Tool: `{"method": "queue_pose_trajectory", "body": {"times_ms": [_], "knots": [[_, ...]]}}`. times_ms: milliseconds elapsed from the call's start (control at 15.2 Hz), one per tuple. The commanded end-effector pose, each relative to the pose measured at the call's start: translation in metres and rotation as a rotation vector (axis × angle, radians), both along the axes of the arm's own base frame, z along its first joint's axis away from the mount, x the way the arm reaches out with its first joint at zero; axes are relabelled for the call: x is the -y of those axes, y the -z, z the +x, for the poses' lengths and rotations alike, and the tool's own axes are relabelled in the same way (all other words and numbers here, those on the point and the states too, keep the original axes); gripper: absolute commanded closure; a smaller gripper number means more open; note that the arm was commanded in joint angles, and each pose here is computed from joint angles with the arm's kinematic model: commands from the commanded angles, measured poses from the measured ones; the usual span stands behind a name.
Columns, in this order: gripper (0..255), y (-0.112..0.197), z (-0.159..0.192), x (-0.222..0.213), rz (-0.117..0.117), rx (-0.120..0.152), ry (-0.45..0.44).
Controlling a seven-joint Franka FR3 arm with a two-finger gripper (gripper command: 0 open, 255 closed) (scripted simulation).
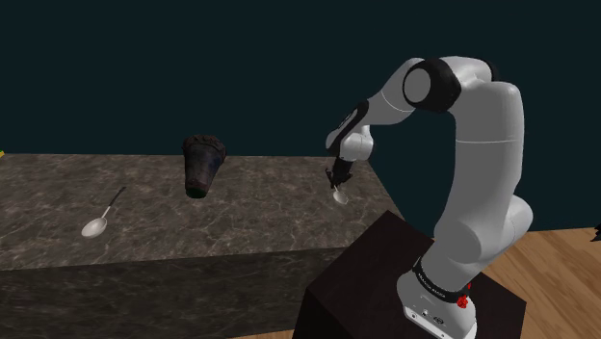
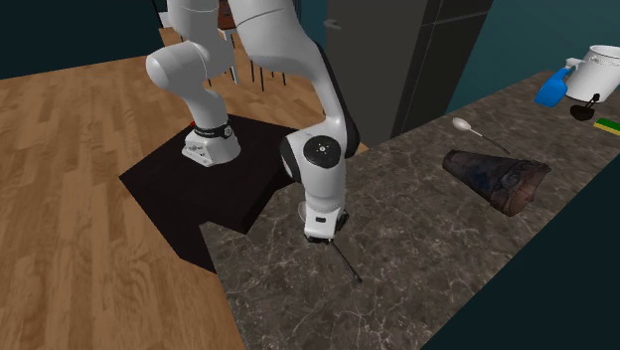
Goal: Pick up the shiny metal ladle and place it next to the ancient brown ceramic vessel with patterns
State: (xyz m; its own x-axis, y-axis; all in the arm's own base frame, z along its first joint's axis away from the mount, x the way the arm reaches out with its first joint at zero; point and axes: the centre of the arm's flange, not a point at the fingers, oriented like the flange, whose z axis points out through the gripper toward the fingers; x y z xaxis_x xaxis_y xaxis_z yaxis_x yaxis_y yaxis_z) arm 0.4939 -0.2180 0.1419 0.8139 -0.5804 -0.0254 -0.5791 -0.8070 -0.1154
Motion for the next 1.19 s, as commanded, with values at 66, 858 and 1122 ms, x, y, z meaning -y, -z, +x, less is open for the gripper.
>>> {"method": "queue_pose_trajectory", "body": {"times_ms": [66,858,1122], "knots": [[255,-0.016,0.0,0.0,0.0,0.0,0.0],[255,-0.079,0.0,0.0,0.0,0.0,0.0],[255,-0.1,0.0,0.0,0.0,0.0,0.0]]}}
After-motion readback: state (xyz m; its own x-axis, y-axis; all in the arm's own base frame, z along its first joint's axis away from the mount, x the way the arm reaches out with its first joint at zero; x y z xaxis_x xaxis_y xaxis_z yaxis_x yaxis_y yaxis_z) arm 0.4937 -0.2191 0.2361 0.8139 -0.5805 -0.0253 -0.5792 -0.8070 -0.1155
